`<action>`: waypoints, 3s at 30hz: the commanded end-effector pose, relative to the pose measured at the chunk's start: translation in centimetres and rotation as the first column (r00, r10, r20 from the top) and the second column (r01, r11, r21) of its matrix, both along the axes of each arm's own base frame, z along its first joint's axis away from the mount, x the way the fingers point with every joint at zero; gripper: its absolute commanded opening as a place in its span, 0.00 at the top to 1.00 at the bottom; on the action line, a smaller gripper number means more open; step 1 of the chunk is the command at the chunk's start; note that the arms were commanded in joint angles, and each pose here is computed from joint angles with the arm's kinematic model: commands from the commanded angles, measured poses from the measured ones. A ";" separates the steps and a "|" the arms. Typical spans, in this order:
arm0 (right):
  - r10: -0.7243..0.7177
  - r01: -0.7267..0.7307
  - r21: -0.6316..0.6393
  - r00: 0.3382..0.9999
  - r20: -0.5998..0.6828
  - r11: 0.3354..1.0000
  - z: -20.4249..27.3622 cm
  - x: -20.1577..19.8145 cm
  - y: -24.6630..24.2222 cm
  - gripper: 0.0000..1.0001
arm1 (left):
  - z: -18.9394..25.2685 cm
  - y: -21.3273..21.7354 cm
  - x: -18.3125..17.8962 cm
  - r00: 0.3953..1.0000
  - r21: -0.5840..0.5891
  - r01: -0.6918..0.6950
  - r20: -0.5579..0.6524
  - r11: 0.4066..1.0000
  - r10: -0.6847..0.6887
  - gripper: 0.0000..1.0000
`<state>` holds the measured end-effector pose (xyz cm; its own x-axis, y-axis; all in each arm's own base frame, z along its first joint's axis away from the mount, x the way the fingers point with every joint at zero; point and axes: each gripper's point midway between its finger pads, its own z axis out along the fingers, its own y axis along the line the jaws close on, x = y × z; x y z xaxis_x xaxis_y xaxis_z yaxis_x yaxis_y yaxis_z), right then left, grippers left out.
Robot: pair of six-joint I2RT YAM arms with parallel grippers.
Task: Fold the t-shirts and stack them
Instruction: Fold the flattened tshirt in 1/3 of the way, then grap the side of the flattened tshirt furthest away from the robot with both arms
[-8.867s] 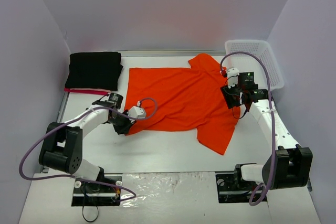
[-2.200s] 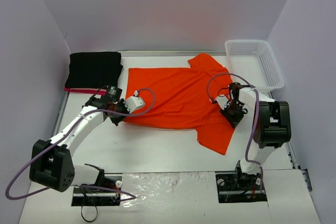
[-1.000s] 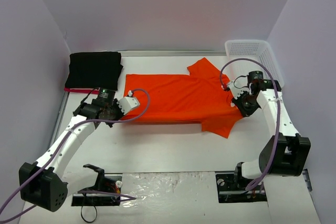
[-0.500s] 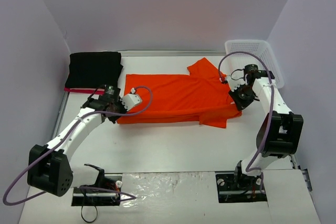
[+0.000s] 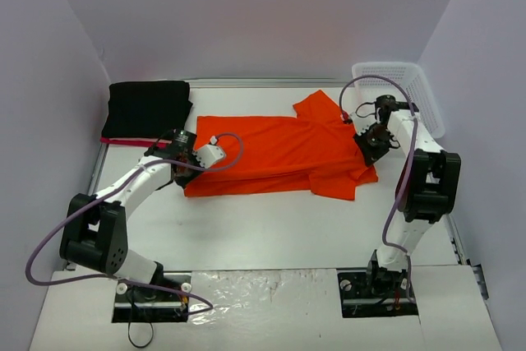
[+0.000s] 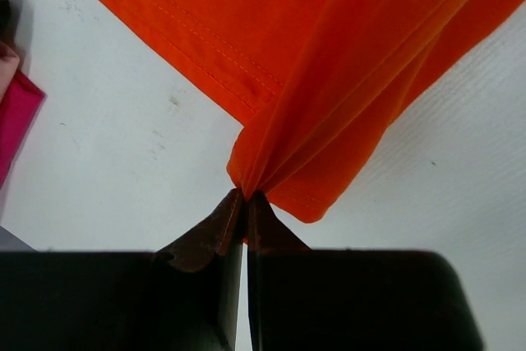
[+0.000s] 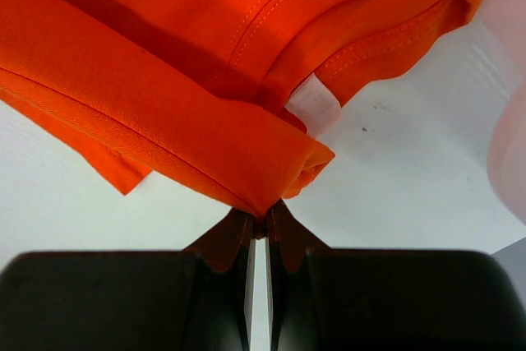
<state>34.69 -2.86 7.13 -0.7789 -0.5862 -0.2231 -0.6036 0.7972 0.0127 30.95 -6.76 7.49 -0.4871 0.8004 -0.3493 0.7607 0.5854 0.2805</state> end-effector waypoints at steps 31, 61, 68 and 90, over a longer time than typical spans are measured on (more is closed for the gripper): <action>-0.139 0.132 0.045 0.966 0.219 0.990 3.8 8.5 -0.4 0.61 | 7.5 2.0 8.8 0.926 -0.108 -0.206 0.299 0.972 0.230 0.43; -0.187 0.178 0.056 0.927 0.325 0.982 1.3 20.2 2.4 0.60 | 1.2 1.5 23.4 0.919 -0.272 -0.307 0.166 0.912 0.359 0.32; -0.197 0.225 -0.034 0.907 0.372 0.974 3.7 18.9 0.7 0.58 | -0.2 2.5 25.3 0.909 -0.281 -0.329 0.162 0.902 0.383 0.28; -0.185 0.192 0.045 0.822 0.538 0.980 12.6 17.6 4.3 0.53 | 0.1 -1.6 25.9 0.958 -0.543 -0.245 -0.007 0.803 0.287 0.42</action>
